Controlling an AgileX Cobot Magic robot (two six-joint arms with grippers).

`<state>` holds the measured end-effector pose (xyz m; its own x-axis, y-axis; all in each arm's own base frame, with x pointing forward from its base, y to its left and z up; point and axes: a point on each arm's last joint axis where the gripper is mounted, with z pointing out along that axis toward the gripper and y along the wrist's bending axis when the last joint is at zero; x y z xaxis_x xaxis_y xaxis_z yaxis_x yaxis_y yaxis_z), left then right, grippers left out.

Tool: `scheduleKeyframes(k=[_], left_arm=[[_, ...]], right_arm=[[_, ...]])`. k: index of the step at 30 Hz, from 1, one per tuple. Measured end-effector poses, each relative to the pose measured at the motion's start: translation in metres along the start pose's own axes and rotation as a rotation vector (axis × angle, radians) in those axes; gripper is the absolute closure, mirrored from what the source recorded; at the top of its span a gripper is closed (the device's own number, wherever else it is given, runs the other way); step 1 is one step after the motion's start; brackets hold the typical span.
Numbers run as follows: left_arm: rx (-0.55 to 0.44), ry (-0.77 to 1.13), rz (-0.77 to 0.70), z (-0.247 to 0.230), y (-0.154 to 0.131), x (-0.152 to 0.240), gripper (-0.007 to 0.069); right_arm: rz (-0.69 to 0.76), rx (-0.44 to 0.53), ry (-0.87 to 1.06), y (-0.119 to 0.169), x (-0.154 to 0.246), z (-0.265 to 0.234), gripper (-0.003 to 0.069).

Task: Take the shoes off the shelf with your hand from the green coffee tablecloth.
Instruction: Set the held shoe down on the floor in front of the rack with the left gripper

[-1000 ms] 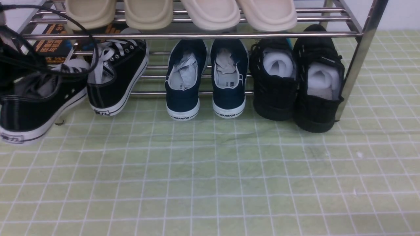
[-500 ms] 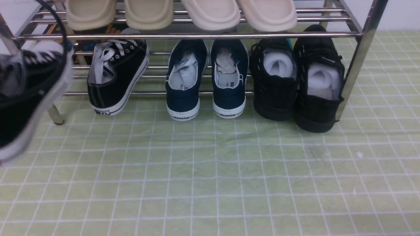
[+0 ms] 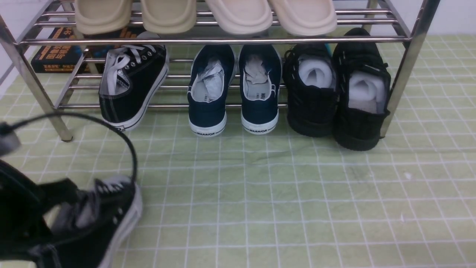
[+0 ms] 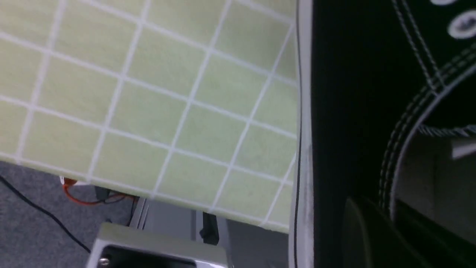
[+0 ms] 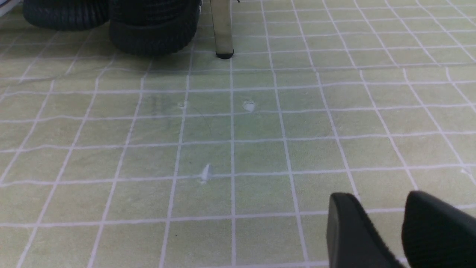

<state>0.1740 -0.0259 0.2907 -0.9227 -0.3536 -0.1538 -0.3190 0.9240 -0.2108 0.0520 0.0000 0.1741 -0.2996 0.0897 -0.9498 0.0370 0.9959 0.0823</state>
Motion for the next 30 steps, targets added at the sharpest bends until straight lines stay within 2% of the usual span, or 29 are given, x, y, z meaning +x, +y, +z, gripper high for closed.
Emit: scheduleKeyframes(k=[5,6,9,11,16,18,26,30], left_arm=[[0.114,-0.088,0.101,0.015,-0.035,0.010,0.0610],[0.169,-0.132,0.141,0.019,-0.053,0.014,0.0610],[0.201,-0.163,0.160,0.025,-0.072,0.019,0.0610],[0.195,-0.170,0.159,0.028,-0.077,0.021,0.0610],[0.073,-0.199,0.150,0.053,-0.091,0.023,0.0610],[0.052,-0.216,0.123,0.060,-0.096,0.023,0.0610],[0.076,-0.295,0.021,0.070,-0.110,0.023,0.0606],[0.115,-0.305,0.047,0.063,-0.115,0.034,0.0604]], right_arm=[[0.000,0.000,0.000,0.000,0.000,0.000,0.0420],[0.000,0.000,0.000,0.000,0.000,0.000,0.0420],[0.000,0.000,0.000,0.000,0.000,0.000,0.0420],[0.000,0.000,0.000,0.000,0.000,0.000,0.0420],[0.000,0.000,0.000,0.000,0.000,0.000,0.0420],[0.000,0.000,0.000,0.000,0.000,0.000,0.0420],[0.000,0.000,0.000,0.000,0.000,0.000,0.0420],[0.000,0.000,0.000,0.000,0.000,0.000,0.0420]])
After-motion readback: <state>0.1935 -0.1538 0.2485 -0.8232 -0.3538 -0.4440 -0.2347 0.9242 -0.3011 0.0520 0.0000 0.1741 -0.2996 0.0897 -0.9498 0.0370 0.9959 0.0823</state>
